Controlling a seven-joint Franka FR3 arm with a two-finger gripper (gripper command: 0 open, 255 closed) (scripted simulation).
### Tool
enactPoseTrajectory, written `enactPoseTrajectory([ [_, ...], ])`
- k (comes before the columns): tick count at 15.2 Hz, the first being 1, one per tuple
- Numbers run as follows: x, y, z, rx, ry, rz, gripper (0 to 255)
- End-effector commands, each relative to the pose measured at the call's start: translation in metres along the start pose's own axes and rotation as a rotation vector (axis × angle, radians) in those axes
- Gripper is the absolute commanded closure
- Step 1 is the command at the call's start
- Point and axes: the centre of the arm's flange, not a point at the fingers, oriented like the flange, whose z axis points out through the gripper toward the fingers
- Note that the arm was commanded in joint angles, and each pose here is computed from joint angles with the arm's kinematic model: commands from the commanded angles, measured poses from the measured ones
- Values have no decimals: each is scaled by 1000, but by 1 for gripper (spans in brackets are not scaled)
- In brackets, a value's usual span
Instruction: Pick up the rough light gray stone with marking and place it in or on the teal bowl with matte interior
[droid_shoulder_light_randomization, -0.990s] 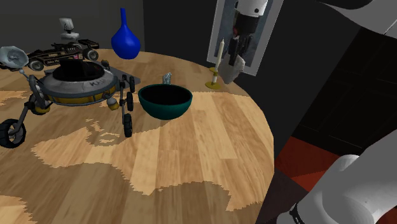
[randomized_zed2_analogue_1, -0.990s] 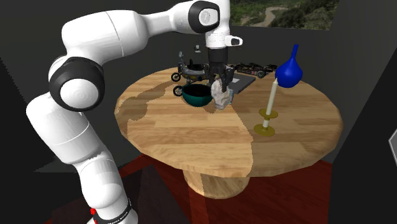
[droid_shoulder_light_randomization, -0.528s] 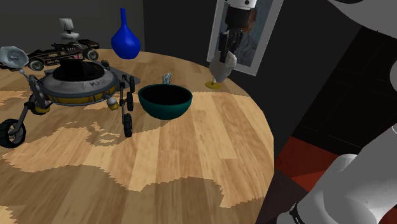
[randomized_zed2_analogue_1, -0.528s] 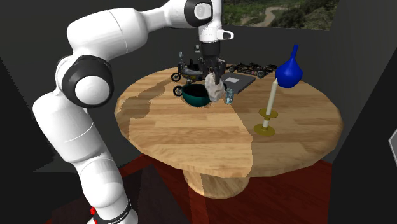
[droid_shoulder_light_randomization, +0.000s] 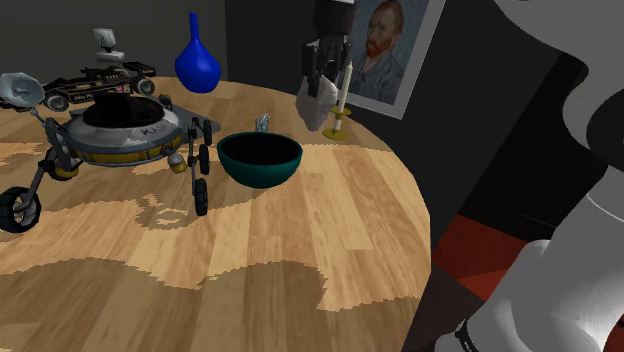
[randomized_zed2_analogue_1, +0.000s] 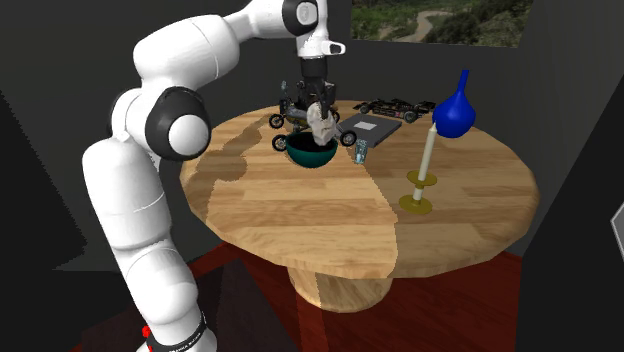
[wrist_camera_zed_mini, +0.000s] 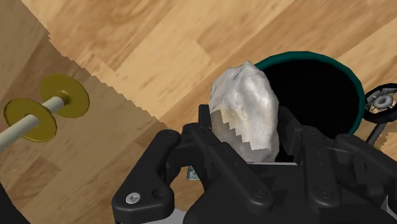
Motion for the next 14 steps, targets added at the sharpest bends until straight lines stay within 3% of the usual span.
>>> enactPoseTrajectory([
  [1, 9, -25, -2, 0, 1, 2, 255],
  [7, 40, -107, -10, 0, 1, 2, 255],
  [14, 39, -110, 27, 0, 1, 2, 255],
])
